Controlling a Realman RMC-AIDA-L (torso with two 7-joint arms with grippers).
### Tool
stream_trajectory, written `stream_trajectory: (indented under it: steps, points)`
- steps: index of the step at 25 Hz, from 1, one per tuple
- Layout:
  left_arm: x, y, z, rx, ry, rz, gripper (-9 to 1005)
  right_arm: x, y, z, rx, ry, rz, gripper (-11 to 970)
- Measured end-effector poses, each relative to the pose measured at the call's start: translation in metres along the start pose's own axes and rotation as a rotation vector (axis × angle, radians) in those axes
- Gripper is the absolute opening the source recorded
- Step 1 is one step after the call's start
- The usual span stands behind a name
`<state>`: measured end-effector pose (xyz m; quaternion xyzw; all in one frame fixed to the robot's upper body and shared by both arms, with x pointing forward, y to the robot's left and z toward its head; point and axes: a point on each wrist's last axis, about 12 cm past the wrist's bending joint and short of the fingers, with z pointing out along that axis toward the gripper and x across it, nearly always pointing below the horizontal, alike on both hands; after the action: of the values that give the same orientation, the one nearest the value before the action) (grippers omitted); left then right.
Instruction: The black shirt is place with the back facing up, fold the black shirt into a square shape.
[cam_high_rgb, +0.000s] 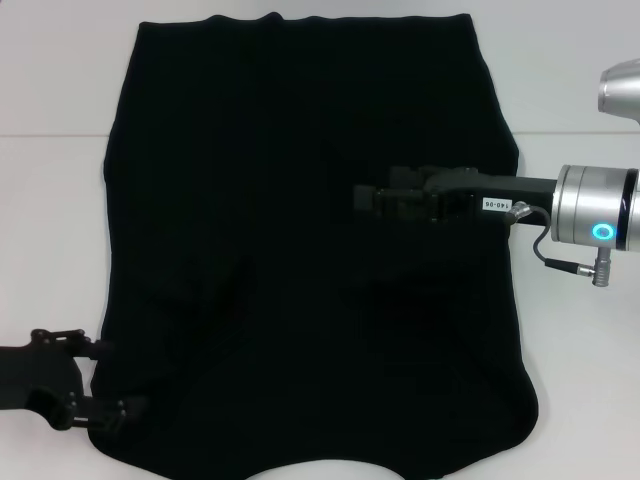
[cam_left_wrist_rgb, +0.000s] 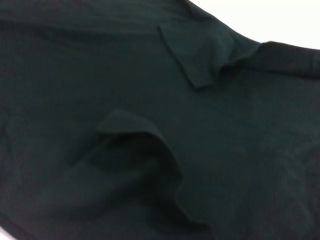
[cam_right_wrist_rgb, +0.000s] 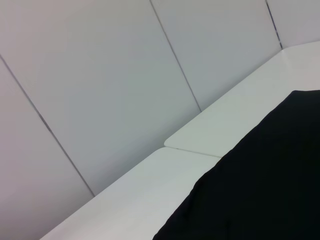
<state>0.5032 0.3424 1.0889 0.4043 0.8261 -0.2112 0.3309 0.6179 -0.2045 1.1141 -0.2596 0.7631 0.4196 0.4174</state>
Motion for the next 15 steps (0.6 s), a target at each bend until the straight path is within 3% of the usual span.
stream_trajectory:
  steps: [10,15]
  points:
    - [-0.004,0.0,0.01,0.014,0.04,0.027,868,-0.001,0.0,0.002,0.004,-0.001,0.006,942]
    - [0.0,0.005,0.018,-0.019,0.107,0.011,755,-0.001,0.0,0.002,0.003,-0.002,0.013,942]
